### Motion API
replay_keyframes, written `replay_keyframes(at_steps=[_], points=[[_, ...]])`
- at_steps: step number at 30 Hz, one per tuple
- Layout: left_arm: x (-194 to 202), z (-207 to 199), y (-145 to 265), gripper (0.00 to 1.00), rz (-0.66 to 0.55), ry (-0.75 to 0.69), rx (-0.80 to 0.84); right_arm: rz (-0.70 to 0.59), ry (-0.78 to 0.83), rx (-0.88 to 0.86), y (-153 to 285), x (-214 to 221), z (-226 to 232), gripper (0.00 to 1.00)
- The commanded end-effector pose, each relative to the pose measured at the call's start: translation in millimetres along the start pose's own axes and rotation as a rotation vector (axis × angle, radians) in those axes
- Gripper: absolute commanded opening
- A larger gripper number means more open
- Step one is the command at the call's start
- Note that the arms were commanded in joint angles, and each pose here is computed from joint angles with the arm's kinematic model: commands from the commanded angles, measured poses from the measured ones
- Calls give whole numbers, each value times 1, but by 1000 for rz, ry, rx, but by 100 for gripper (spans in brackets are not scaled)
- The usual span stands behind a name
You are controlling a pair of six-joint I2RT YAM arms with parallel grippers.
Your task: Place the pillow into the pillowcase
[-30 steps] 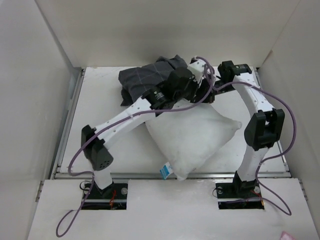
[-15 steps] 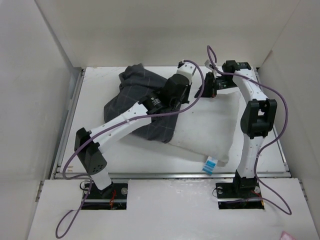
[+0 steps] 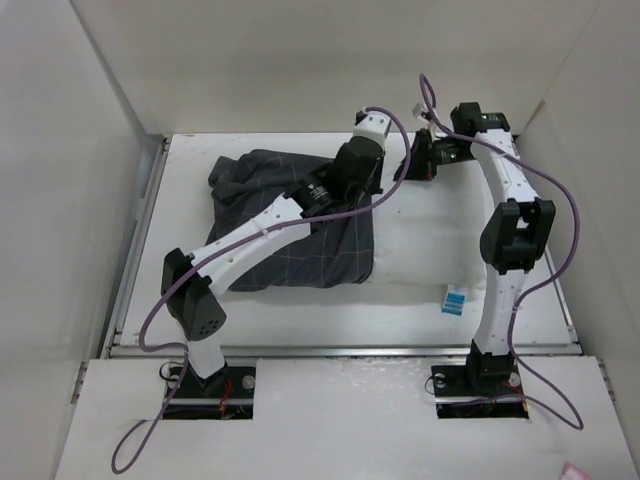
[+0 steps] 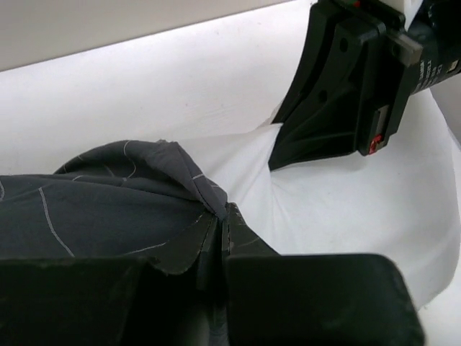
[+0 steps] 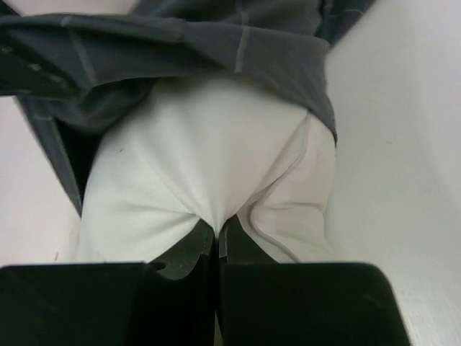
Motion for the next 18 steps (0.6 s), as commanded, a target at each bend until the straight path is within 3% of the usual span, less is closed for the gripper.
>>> replay_keyframes(at_steps=[1,2,3,4,5,8,12,18], points=[[-54,-15,11,0,-150,87,60,-18,1,109,18,-49,-23,2],[-57,-16,11,0,-160,82,66,18,-25,206,19,-54,-39,2],[-57,-16,11,0,-161,82,66,216,-141,526,26,-8,-80,3],[-59,-18,11,0,-168,85,70,235,-113,744,43,-31,-87,1],[-61,-13,9,0,-172,79,62,245,-30,844,50,-39,-97,0],[-63,-9,6,0,-184,76,58,133,17,669,33,-58,-69,0],[-70,-16,7,0,-189,70,107,101,36,674,24,-69,-69,0],[-76,-18,8,0,-197,63,110,-94,42,505,-4,-86,-38,0]])
Point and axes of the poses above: each gripper's point midway between its finger pads, its own y axis back along the fingers, its own z axis along the line the jaws close on, x = y × z, the point moved 1 cm from there along y, back along the fingers, and after that the axes turned 14 degrees about y, right-handed, at the moved point
